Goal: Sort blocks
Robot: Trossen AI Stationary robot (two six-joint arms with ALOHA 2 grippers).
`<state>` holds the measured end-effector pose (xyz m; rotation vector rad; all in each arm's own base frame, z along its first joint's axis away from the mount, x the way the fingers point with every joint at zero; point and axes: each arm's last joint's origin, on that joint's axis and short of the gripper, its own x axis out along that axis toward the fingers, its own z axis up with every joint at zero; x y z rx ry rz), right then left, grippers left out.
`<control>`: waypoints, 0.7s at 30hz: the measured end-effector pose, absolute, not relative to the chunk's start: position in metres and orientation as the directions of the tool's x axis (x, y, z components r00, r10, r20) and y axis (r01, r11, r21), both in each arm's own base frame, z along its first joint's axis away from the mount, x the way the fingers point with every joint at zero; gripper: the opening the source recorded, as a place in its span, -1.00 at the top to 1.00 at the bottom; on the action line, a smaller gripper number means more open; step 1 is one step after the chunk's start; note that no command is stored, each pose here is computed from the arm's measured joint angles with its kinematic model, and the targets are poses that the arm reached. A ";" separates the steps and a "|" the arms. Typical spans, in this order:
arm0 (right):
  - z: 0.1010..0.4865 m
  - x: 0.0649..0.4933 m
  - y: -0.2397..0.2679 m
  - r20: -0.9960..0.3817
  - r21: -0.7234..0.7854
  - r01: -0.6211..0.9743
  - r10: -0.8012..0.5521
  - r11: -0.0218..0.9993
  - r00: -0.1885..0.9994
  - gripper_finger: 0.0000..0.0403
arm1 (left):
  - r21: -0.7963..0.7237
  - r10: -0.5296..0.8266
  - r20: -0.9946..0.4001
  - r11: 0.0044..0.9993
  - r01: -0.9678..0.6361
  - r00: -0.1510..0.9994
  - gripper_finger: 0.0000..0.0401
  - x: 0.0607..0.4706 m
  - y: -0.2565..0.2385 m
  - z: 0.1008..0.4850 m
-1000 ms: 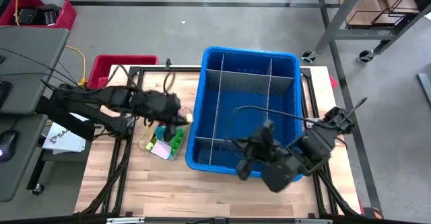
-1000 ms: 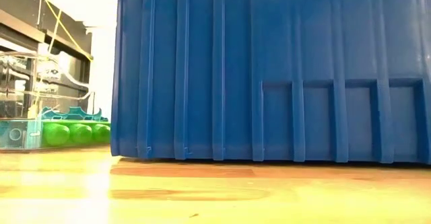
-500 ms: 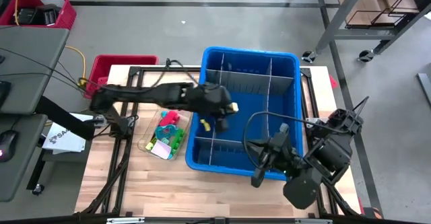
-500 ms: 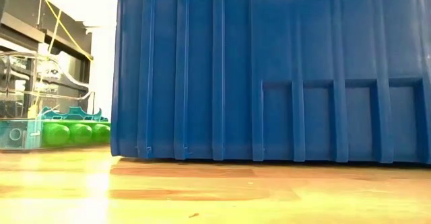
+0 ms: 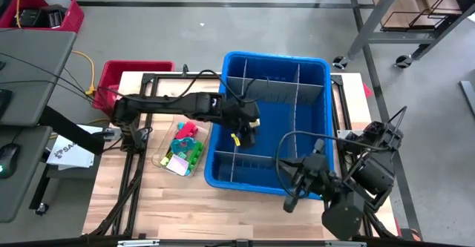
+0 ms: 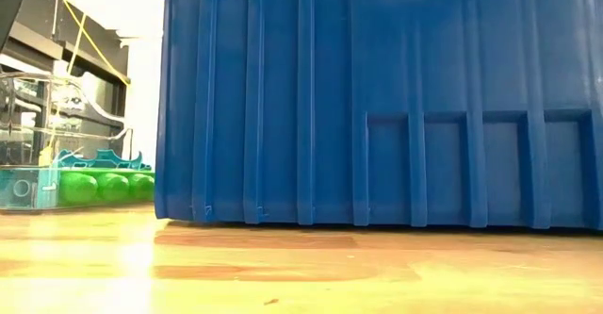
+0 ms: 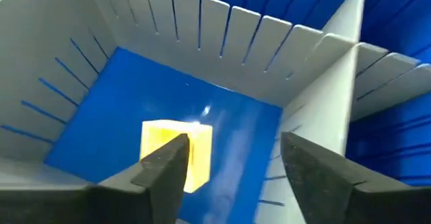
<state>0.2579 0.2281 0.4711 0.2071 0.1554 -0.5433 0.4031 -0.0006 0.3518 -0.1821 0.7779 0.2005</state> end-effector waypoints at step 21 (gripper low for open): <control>0.472 0.259 0.226 -0.196 0.138 0.533 -0.504 0.835 0.841 1.00 | -0.071 0.151 -0.844 0.920 -0.386 0.515 -0.21 0.261 -0.005 0.405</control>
